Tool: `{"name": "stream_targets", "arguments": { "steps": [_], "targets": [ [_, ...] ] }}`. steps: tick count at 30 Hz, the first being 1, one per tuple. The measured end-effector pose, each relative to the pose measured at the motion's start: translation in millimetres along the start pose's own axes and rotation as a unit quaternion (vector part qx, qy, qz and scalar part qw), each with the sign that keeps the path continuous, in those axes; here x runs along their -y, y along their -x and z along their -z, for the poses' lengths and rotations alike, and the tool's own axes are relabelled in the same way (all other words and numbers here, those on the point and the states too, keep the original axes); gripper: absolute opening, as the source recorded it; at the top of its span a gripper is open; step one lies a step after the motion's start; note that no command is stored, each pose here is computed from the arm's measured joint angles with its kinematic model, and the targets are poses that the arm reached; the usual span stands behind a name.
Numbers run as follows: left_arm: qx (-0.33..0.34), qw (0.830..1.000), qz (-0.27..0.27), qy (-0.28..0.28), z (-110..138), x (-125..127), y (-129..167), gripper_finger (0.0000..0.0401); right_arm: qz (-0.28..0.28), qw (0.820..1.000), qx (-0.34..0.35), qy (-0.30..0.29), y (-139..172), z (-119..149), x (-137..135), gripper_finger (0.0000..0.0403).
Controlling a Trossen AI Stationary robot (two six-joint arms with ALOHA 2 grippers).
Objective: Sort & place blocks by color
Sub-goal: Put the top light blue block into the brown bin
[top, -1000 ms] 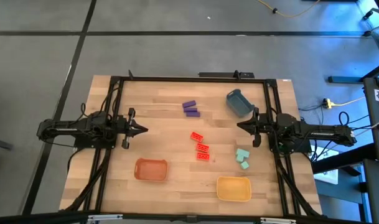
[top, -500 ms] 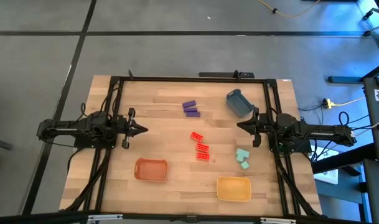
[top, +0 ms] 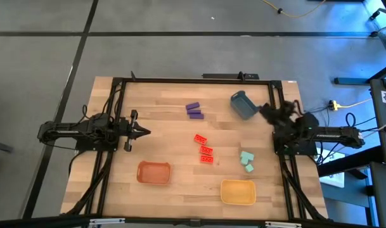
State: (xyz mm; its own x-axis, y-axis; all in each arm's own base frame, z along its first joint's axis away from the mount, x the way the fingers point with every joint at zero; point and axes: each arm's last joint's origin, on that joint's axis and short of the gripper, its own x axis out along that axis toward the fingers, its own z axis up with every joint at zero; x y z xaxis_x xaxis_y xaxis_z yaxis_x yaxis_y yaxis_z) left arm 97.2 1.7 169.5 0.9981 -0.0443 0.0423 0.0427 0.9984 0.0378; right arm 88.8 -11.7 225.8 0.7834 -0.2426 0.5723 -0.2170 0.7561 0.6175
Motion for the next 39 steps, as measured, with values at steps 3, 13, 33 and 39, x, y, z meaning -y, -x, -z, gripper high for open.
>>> {"name": "stream_targets", "arguments": {
  "steps": [3,13,33,39],
  "targets": [
    [0.0,1.0,0.0,0.0,0.0,0.0,0.0,0.0005,-0.008,0.999,0.031,0.004,-8.6,-10.3,-10.1,0.0026],
    [0.0,1.0,0.0,0.0,0.0,0.0,0.0,0.0006,0.114,0.965,-0.216,0.094,-80.7,-50.4,-67.9,0.01],
    [0.0,1.0,0.0,0.0,0.0,0.0,0.0,0.0006,0.374,0.6,-0.704,-0.063,-56.7,13.3,-60.3,0.0257],
    [0.0,1.0,0.0,0.0,0.0,0.0,0.0,0.0001,0.379,0.567,-0.731,0.001,-33.2,62.2,-50.3,0.0257]
  ]
}}
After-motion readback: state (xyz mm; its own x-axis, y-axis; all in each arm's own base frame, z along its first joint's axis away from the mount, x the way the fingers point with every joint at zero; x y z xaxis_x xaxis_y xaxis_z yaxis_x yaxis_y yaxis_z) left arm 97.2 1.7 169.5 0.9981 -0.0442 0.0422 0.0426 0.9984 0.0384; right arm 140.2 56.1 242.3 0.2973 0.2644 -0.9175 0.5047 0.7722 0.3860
